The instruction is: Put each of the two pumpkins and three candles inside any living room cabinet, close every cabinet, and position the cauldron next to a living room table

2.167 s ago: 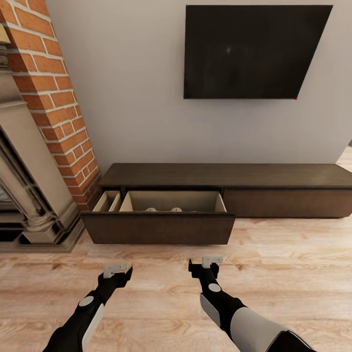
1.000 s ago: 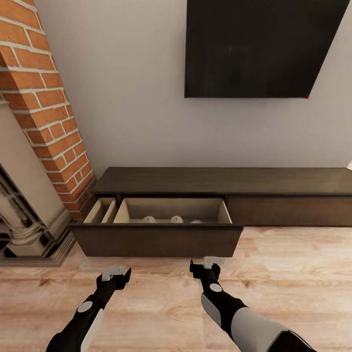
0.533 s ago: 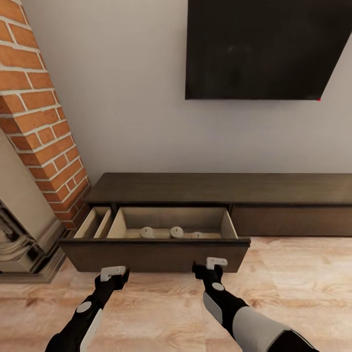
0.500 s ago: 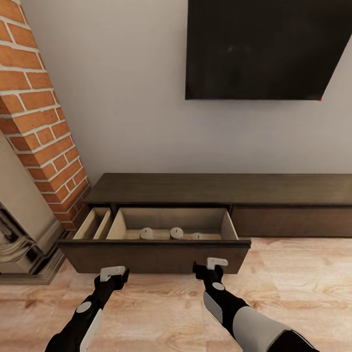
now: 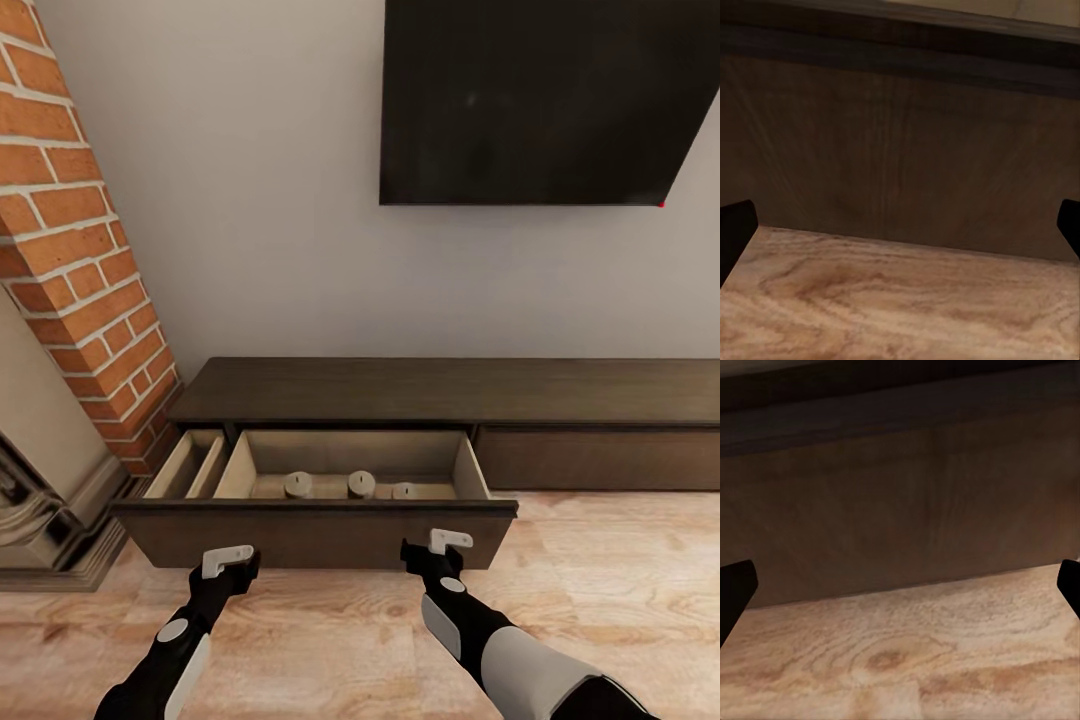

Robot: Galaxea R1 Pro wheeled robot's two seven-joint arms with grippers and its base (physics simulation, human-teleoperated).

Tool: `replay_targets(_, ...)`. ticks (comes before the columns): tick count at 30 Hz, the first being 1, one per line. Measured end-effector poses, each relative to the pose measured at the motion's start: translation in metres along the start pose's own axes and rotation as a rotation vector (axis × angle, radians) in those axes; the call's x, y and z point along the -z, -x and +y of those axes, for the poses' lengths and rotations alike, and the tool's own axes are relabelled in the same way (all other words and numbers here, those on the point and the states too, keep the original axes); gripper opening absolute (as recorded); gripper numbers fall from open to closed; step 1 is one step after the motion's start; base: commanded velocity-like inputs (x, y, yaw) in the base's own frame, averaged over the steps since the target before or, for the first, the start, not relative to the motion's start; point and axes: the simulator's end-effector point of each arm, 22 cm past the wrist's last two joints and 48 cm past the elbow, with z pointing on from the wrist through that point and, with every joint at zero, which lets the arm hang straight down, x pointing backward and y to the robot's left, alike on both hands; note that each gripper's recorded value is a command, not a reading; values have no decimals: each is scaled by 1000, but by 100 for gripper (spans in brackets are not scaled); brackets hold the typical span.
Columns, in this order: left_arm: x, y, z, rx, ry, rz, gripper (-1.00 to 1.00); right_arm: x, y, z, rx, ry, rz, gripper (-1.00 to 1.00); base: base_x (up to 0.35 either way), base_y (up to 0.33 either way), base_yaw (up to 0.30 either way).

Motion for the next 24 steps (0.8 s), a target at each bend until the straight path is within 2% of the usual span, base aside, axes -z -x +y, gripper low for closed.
replay_targets(9,-6,-19,2,0,1,8,100,-9,-15,-6,22,-2,-16,100,0,0,0)
replay_targets(15,-11,-33,3,-2,-1,17,100,-14,-22,-27,25,-29,-93,100,0,0,0)
replay_targets(19,-14,-42,3,-3,-4,18,100,-18,-26,-29,26,-17,-125,100,0,0,0)
replay_targets(24,-17,-54,3,-5,-7,20,100,-23,-34,-25,74,16,-143,100,0,0,0)
